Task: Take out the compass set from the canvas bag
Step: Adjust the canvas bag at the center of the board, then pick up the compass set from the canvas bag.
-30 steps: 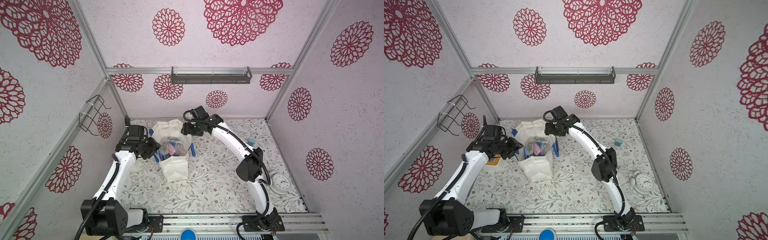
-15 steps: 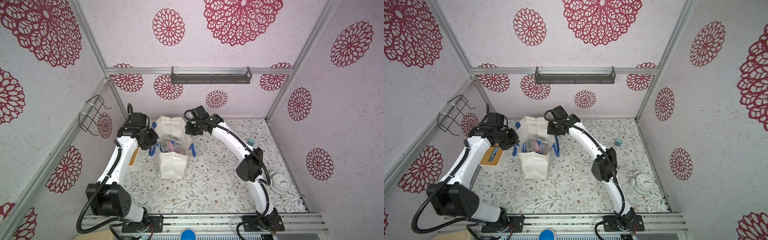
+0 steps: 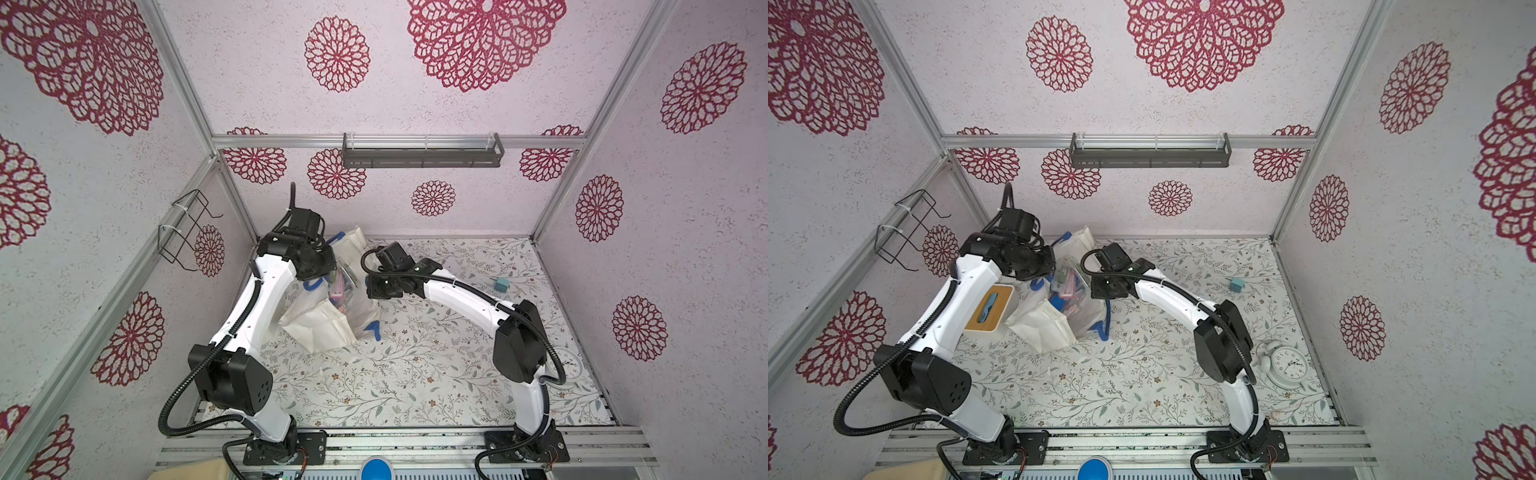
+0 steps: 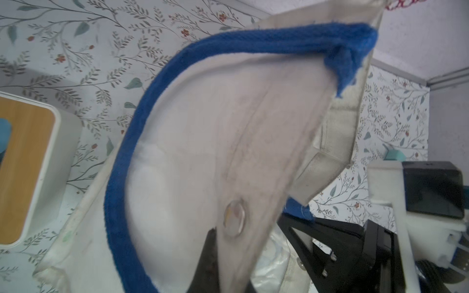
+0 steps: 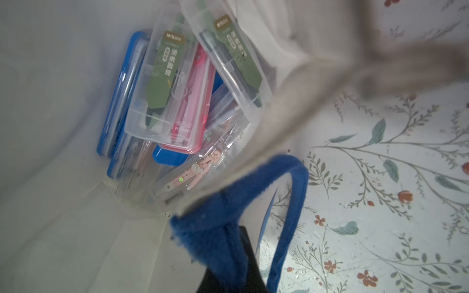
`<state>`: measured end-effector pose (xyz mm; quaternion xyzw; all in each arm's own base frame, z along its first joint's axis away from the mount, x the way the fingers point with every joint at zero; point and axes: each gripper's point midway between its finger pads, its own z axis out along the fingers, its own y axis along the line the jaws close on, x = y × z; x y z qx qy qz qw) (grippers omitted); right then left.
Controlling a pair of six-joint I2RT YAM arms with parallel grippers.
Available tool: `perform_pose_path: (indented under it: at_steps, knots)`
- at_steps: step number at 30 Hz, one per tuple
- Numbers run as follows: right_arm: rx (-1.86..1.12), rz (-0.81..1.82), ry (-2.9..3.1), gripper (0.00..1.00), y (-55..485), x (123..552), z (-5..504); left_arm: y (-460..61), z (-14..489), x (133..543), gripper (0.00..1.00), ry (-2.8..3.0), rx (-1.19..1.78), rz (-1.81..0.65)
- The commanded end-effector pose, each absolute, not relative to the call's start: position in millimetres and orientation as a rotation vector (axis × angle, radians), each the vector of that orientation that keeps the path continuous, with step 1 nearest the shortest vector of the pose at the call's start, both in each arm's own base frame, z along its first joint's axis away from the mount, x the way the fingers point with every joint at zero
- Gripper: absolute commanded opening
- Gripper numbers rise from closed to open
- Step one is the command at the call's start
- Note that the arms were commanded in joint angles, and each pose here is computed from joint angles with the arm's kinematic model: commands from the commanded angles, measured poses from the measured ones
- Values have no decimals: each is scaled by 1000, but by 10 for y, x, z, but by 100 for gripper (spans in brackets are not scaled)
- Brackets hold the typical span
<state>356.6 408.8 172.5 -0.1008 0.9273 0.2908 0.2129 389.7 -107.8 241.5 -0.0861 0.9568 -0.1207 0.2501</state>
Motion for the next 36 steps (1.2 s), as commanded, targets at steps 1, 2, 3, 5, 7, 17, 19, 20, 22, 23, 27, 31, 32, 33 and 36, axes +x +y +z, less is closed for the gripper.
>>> perform_pose_path:
  at_steps: [1,2,3,5,7,17,19,20,22,23,27,31,32,33,36]
  knots:
    - [-231,934,2485,0,4027,3470,2037,-1261,2689,3816,0,2459,-145,-411]
    - [-220,940,2489,0,3997,3431,1999,-1264,2683,3757,0,2454,-146,-413]
    - [-206,949,2494,0,3959,3399,1963,-1263,2656,3693,0,2458,-145,-414]
    - [-177,962,2501,0,3909,3340,1906,-1240,2631,3592,0,2461,-146,-412]
    - [-147,970,2502,4,3856,3298,1885,-1216,2606,3496,0,2468,-147,-409]
    - [26,806,2402,54,3312,3299,2217,-1193,2579,3290,0,2488,-135,-425]
    - [2,784,2343,53,3244,3275,2438,-1210,2596,3293,0,2485,-126,-434]
    - [-24,781,2313,53,3243,3254,2552,-1216,2604,3297,0,2484,-125,-437]
    - [-116,798,2267,53,3356,3179,2745,-1221,2612,3311,0,2484,-125,-439]
    - [-149,806,2274,54,3427,3156,2757,-1222,2609,3315,0,2486,-125,-439]
    - [-318,818,2354,48,3836,3047,2634,-1217,2590,3337,0,2491,-128,-427]
    - [-315,751,2440,48,4019,3122,2317,-1204,2576,3358,0,2493,-136,-418]
    - [-312,733,2456,49,4037,3150,2237,-1207,2572,3360,0,2494,-136,-418]
    - [-310,706,2474,50,4049,3172,2146,-1207,2575,3367,0,2492,-137,-417]
    - [-324,645,2497,55,4052,3230,1949,-1193,2571,3373,0,2492,-149,-408]
